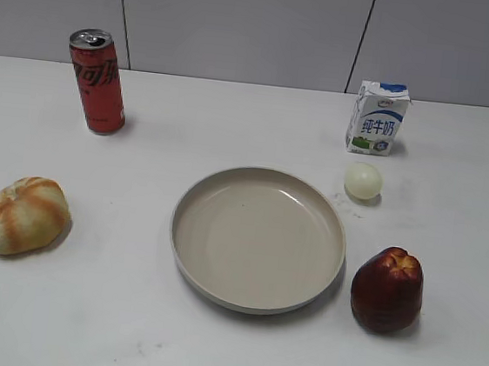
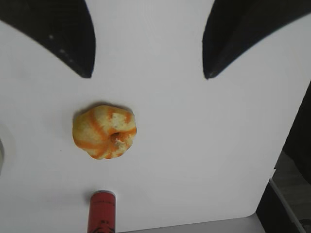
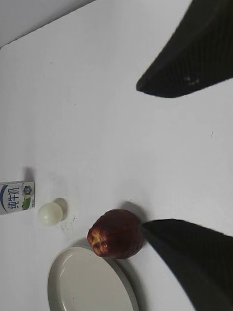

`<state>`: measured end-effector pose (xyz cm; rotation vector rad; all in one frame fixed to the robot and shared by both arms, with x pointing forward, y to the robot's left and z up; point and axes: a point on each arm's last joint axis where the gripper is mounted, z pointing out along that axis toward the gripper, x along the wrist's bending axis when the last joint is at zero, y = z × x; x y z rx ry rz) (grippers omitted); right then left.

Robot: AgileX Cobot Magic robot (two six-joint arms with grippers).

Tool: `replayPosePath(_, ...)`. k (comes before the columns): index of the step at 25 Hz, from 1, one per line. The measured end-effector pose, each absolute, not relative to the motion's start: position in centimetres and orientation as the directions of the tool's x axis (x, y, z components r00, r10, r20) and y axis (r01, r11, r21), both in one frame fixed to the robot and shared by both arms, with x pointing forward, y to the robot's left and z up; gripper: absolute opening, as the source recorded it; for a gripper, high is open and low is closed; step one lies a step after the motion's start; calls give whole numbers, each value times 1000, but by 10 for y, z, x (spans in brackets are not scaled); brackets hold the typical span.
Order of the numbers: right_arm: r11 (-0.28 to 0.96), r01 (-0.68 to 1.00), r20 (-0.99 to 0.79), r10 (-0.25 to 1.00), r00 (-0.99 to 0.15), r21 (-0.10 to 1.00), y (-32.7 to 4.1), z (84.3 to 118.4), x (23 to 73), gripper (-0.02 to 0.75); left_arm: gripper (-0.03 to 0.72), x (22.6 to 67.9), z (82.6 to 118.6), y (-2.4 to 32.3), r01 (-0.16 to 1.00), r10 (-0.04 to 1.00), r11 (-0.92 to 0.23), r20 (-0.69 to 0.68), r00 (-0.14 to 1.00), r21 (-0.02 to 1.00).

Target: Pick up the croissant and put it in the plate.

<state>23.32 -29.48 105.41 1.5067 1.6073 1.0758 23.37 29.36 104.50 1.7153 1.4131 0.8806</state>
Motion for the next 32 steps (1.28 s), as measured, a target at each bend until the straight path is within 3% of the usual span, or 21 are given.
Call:
replayPosePath(15,-10,434,60,993,-102,901,-295,1054,233,588,523,236,1048,294,471,986,-127,61,154,873)
replayPosePath(20,-10,434,60,993,-102,901,-295,1054,233,588,520,258,1062,292,450,987,-101,34,155,887)
replayPosePath(23,-10,434,60,993,-102,901,-295,1054,233,588,537,284,1061,289,538,985,-90,-4,171,838)
replayPosePath(28,-10,434,60,993,-102,901,-295,1054,233,588,671,333,1046,273,719,952,-25,-202,229,695)
replayPosePath(32,-10,434,60,993,-102,901,-295,1054,233,588,689,371,1027,267,830,936,-34,-275,222,557)
